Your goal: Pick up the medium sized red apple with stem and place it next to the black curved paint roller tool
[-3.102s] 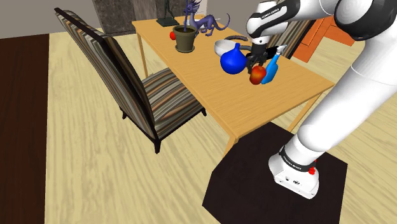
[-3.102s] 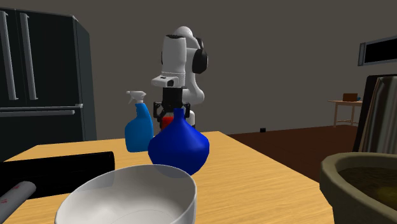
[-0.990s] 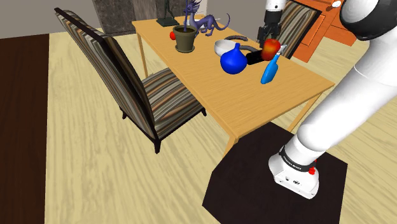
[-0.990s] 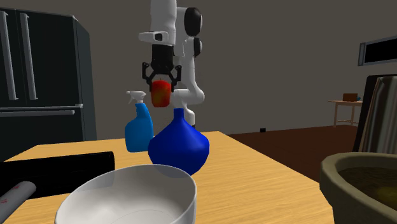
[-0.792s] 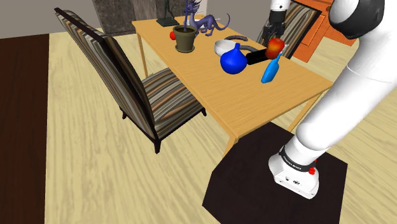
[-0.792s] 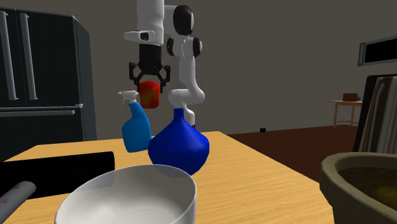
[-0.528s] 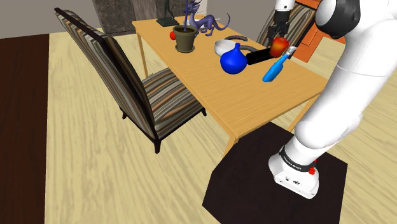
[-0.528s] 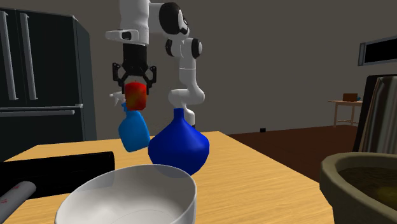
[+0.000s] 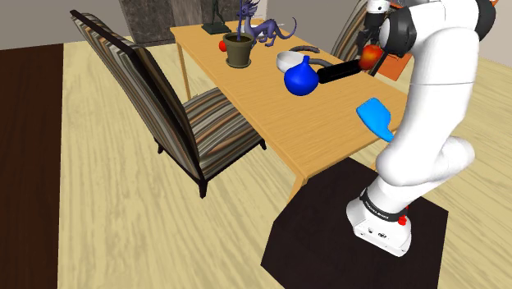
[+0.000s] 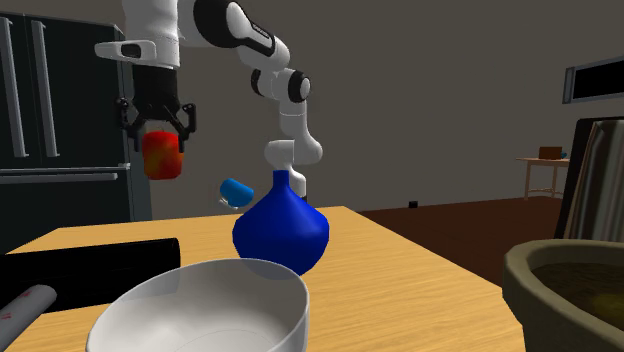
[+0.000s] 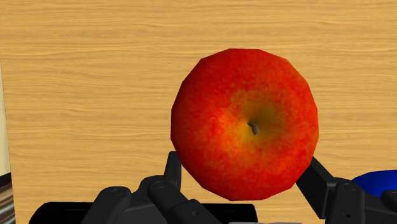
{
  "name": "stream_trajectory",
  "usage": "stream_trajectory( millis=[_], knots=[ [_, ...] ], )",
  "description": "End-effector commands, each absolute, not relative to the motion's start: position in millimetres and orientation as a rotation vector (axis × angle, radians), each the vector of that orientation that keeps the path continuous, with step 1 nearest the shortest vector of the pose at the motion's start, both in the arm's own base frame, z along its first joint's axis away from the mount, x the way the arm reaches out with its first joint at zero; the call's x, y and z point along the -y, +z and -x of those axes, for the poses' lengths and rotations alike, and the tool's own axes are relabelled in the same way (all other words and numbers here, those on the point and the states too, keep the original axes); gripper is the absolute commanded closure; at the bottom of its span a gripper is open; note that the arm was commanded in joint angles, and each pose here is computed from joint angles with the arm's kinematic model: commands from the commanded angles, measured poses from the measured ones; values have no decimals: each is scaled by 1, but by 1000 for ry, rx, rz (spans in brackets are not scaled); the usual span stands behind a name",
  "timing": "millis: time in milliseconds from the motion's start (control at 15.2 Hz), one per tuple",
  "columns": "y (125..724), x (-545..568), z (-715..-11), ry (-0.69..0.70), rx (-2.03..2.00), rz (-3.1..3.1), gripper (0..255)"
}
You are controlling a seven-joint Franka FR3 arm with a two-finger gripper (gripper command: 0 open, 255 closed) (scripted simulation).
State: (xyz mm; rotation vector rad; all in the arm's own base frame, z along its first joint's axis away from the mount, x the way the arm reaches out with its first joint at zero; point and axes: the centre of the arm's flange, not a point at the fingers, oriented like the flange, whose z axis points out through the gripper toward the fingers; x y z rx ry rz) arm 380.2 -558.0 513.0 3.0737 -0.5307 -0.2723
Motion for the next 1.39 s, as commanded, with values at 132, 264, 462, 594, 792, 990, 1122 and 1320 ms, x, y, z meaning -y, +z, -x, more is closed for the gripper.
stream_trajectory(
  millis=[132,264,462,594,792,990,1122,1320],
  knots=[
    [506,609,-372,-271,528,-3075,255],
    [499,625,-370,-271,528,-3075,255],
    [483,625,-370,-271,528,-3075,255],
    [473,625,-370,-271,528,-3075,255],
    [457,625,-370,-271,528,-3075,255],
    [441,625,-370,-271,528,-3075,255],
    [430,625,-370,-271,528,-3075,255],
    [414,625,-370,-271,528,-3075,255]
  ],
)
